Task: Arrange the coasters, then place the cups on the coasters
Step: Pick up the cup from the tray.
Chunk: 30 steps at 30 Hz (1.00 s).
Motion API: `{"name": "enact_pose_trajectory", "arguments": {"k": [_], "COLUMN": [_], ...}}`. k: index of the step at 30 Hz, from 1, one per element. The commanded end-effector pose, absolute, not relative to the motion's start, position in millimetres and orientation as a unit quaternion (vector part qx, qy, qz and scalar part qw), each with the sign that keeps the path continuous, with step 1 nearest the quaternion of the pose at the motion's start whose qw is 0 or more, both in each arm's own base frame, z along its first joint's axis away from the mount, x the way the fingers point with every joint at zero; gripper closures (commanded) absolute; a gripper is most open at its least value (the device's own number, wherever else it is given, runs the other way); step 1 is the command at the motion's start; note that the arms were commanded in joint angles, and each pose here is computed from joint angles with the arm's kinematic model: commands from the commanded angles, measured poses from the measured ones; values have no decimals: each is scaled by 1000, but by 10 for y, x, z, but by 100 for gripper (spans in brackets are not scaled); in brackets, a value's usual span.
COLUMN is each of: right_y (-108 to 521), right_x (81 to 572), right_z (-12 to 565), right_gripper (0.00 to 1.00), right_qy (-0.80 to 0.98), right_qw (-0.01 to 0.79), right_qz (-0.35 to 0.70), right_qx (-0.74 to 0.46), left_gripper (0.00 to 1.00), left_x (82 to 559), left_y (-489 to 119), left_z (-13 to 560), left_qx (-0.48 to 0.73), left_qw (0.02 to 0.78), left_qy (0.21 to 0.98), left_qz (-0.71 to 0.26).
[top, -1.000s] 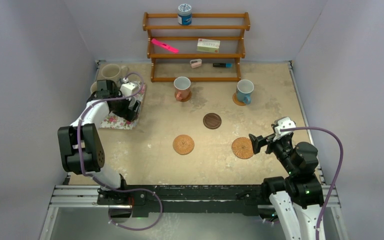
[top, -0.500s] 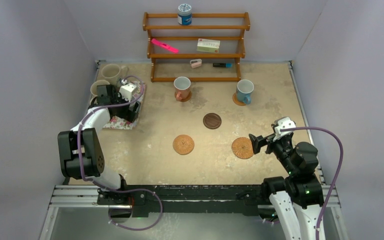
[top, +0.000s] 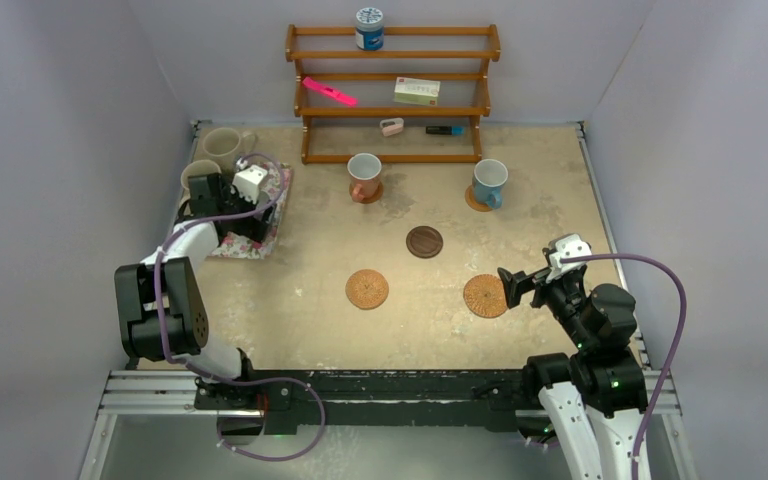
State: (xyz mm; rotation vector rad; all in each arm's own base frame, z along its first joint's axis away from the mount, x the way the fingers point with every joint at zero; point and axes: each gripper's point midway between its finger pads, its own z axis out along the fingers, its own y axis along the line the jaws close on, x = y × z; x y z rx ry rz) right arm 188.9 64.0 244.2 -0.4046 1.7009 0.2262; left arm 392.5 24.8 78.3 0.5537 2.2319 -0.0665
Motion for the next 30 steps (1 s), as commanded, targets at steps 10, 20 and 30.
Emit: {"name": "enact_pose_trajectory", "arguments": {"k": [10, 20, 30], "right_y": [673, 673, 670], "right_x": [1883, 1883, 1881], "right_z": [2475, 2472, 2479], "right_gripper": [1, 1, 1], "right_qy": [737, 738, 737], "right_qw": [640, 640, 641], "right_qz": [102, 103, 102], "right_qx": [-189, -189, -189], "left_gripper": [14, 27, 53], "left_x": [4104, 4158, 4064], "left_y": [441, 486, 370], "left_z": [903, 925, 839], "left_qx": [208, 230, 260], "left_qw": [461, 484, 469], "left_qy": [862, 842, 837], "left_qz": [-32, -61, -107]}}
